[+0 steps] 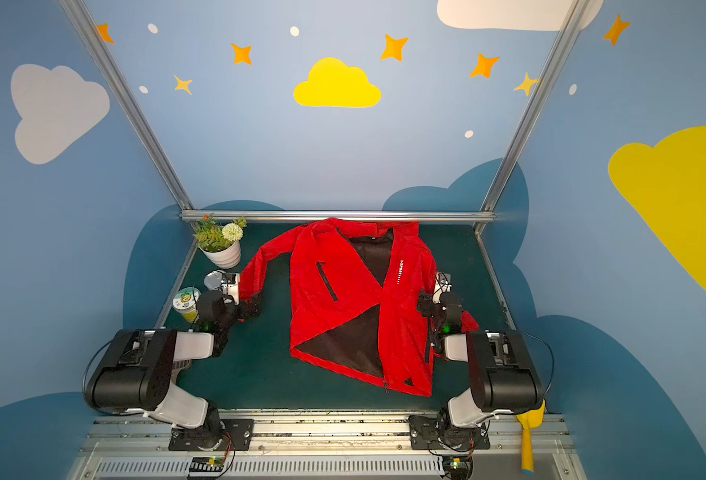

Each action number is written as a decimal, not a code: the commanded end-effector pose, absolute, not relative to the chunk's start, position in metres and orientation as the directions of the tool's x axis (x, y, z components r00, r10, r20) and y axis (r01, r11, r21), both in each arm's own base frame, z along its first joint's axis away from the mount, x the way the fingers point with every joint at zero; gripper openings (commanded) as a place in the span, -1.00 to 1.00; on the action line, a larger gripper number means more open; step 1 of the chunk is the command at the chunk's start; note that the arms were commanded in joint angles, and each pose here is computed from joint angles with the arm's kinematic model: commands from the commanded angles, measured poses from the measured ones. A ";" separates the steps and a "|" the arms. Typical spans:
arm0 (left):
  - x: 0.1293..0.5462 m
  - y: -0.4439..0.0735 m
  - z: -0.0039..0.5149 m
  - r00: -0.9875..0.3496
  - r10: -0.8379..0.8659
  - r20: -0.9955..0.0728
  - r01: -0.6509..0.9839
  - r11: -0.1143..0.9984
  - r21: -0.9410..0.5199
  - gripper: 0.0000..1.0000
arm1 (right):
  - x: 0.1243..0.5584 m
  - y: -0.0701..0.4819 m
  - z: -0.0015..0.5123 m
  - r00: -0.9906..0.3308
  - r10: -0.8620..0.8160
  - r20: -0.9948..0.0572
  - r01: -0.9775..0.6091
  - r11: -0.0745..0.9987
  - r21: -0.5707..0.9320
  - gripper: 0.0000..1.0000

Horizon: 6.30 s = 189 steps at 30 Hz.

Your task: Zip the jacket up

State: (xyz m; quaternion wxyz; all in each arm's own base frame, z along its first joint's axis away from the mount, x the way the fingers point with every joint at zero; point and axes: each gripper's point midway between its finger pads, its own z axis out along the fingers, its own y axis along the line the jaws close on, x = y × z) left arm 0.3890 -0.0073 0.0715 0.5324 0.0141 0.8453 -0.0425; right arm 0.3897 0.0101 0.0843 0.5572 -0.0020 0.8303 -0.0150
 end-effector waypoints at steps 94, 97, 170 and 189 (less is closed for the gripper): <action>0.392 -0.384 0.064 -0.643 0.647 -0.409 0.637 0.749 0.183 -0.93 | 0.346 0.089 0.066 -0.886 0.457 -0.085 0.300 0.702 0.646 0.73; 0.384 -0.376 0.071 -0.635 0.657 -0.406 0.644 0.741 0.191 -0.94 | 0.346 0.088 0.065 -0.885 0.459 -0.084 0.301 0.698 0.650 0.73; 0.285 -0.389 0.183 -0.896 -0.099 -0.433 0.306 0.570 -0.763 0.49 | 0.326 0.228 0.139 -0.985 0.147 -0.095 -0.051 0.278 0.959 -1.00; 0.317 -0.401 0.168 -0.817 -0.558 -0.146 0.020 0.226 -0.974 0.44 | 0.318 0.225 0.153 -0.973 0.182 -0.142 -0.093 0.255 0.962 -1.00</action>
